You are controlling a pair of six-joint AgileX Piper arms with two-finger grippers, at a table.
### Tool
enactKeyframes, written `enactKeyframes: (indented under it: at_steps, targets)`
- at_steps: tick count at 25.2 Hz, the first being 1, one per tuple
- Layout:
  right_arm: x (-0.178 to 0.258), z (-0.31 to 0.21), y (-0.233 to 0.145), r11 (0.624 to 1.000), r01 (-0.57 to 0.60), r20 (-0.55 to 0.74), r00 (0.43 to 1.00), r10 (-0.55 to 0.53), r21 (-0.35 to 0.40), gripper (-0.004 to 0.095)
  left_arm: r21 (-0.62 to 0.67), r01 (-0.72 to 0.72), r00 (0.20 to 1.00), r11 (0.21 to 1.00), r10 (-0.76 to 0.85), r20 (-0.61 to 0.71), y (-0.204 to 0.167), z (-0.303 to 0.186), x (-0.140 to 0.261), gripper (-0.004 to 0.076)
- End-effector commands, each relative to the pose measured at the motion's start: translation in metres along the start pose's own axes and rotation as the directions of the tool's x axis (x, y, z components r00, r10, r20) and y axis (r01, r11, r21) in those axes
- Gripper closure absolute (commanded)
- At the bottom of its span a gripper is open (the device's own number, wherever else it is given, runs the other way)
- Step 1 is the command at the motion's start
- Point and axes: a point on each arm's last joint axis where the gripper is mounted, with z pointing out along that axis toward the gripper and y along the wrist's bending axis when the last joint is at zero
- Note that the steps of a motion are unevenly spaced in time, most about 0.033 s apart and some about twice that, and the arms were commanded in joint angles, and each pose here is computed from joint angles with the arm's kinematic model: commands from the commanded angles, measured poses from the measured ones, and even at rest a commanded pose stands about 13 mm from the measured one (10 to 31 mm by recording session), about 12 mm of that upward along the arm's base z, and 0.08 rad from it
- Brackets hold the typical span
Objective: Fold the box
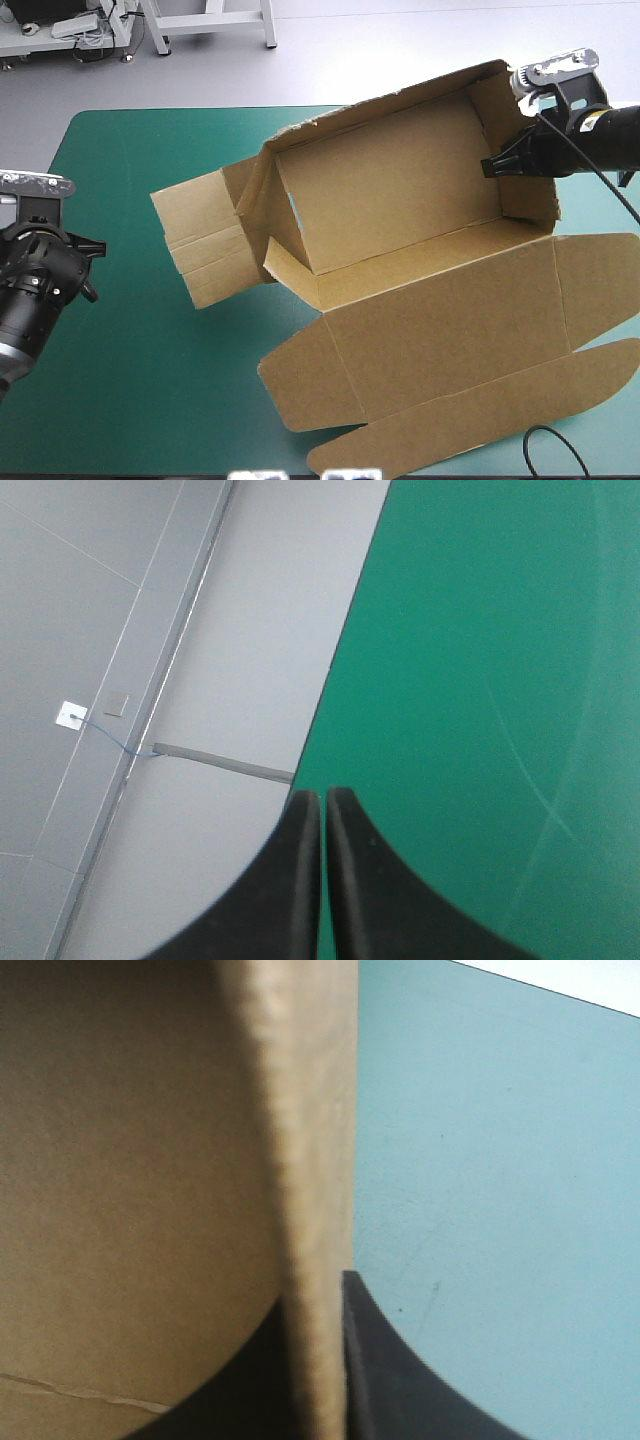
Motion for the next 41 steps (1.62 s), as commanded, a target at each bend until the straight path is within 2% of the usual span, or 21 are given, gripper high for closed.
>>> enactKeyframes:
  at_steps: [1,4,7,10,12,15,17,24,27,30,32,35,41]
  targets:
    - [-0.005,-0.024,0.007,1.000,-0.001,0.082,0.997,0.003,-0.025,0.0926,0.028,-0.003,0.996,1.000,0.000,0.094,-0.006,0.003,0.002,0.0717]
    - [-0.007,-0.025,0.013,0.996,0.004,0.102,0.995,0.005,-0.088,0.0926,0.153,0.013,0.991,0.988,-0.033,0.130,-0.027,0.021,0.019,0.0715]
    - [-0.007,-0.025,0.015,0.994,0.004,0.110,0.994,0.009,-0.110,0.0926,0.279,0.172,0.969,0.945,-0.213,0.123,-0.027,0.038,0.030,0.0713]
    - [-0.007,-0.025,0.016,0.993,0.002,0.112,0.994,0.011,-0.116,0.0926,0.352,0.272,0.932,0.896,-0.336,0.136,-0.025,0.043,0.031,0.0711]
    - [-0.008,-0.025,0.016,0.992,0.005,0.114,0.993,0.010,-0.124,0.0926,0.417,0.258,0.921,0.871,-0.352,0.165,-0.033,0.039,0.026,0.0711]
    - [-0.009,-0.026,0.019,0.988,0.014,0.126,0.992,0.005,-0.153,0.0926,0.483,0.134,0.932,0.865,-0.276,0.236,-0.048,0.029,0.020,0.0711]
    - [-0.009,-0.026,0.020,0.986,0.016,0.130,0.991,0.005,-0.163,0.0926,0.510,0.101,0.935,0.854,-0.256,0.245,-0.054,0.025,0.019,0.0711]
    - [-0.009,-0.026,0.020,0.987,0.017,0.130,0.992,0.004,-0.161,0.0926,0.610,0.172,0.924,0.774,-0.342,0.174,-0.064,0.019,0.019,0.0710]
    - [-0.009,-0.026,0.020,0.987,0.024,0.130,0.991,-0.003,-0.159,0.0926,0.654,0.141,0.933,0.743,-0.320,0.163,-0.069,0.016,0.019,0.0710]
    - [-0.009,-0.026,0.020,0.987,0.024,0.132,0.991,-0.003,-0.158,0.0926,0.728,0.078,0.944,0.682,-0.285,0.165,-0.077,0.009,0.020,0.0710]
    - [-0.009,-0.026,0.020,0.987,0.024,0.132,0.991,-0.003,-0.158,0.0927,0.790,0.031,0.941,0.612,-0.284,0.183,-0.082,0.002,0.019,0.0710]
    - [-0.009,-0.026,0.020,0.987,0.024,0.131,0.991,-0.004,-0.156,0.0926,0.859,0.016,0.919,0.511,-0.345,0.189,-0.087,-0.008,0.014,0.0710]
    - [-0.008,-0.026,0.018,0.990,0.028,0.126,0.992,-0.010,-0.141,0.0926,0.932,-0.034,0.884,0.361,-0.423,0.196,-0.090,-0.024,0.006,0.0710]
